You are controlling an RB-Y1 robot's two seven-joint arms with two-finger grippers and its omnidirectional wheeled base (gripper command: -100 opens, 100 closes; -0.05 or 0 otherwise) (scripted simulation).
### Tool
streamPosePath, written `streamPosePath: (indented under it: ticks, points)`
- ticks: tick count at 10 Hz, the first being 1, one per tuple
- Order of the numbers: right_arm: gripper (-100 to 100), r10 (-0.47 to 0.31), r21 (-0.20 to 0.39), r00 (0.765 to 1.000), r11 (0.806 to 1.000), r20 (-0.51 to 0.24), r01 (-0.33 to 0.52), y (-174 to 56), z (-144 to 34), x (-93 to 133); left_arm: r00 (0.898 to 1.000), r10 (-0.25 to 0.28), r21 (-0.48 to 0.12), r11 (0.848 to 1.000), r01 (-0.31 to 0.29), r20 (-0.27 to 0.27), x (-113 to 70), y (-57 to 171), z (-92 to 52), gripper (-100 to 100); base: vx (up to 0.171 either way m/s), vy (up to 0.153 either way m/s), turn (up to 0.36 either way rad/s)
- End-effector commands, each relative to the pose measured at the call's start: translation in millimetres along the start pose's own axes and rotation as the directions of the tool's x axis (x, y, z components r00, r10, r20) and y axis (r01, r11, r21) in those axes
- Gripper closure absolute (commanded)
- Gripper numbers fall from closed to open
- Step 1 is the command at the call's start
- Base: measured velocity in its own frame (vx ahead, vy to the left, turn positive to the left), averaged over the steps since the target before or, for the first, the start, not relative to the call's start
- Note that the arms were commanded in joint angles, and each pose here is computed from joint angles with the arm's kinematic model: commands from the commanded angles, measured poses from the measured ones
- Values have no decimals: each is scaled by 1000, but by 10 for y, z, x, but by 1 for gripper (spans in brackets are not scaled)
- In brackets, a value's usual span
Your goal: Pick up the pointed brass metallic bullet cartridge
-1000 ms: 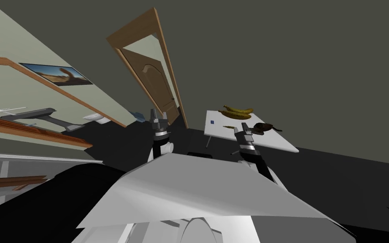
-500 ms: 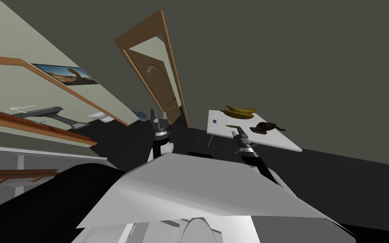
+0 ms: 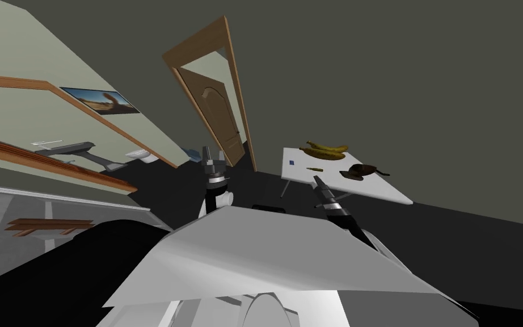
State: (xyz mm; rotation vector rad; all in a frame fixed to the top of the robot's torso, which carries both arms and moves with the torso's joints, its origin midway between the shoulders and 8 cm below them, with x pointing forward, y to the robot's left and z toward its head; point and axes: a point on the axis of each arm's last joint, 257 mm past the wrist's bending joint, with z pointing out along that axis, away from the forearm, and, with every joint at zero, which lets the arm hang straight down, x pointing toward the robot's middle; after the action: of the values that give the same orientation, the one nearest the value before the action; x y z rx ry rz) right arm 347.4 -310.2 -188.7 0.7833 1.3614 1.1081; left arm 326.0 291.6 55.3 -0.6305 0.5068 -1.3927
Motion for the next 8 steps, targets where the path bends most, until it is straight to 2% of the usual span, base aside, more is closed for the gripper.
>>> streamPosePath:
  ticks: [1,2,3,4,5,6,7,8]
  points:
    - [-100,-40,51,998,998,-51,42,-197,-115,76,1000,0,0,1000,0,0,0,0,0,0,-29,81,74]
    - [-100,-51,52,997,997,-64,54,-198,-117,73,1000,0,0,1000,0,0,0,0,0,0,-28,61,34]
    - [-100,-81,93,991,991,-106,91,-387,-227,128,1000,0,0,1000,0,0,0,0,0,0,-33,56,90]
    - [-100,-95,93,988,990,-123,107,-390,-231,121,1000,0,0,1000,0,0,0,0,0,0,-29,44,43]
    - [-100,-127,131,977,980,-170,150,-581,-356,166,1000,0,0,1000,0,0,0,0,0,0,-37,67,92]
    - [-100,-142,130,972,977,-188,167,-585,-361,154,1000,0,0,1000,0,0,0,0,0,0,-28,57,40]
    - [-100,-172,163,956,963,-236,214,-777,-500,187,1000,0,0,1000,0,0,0,0,0,0,-17,64,87]
    - [-100,-189,160,948,959,-257,234,-781,-507,168,1000,0,0,1000,0,0,0,0,0,0,-16,48,43]
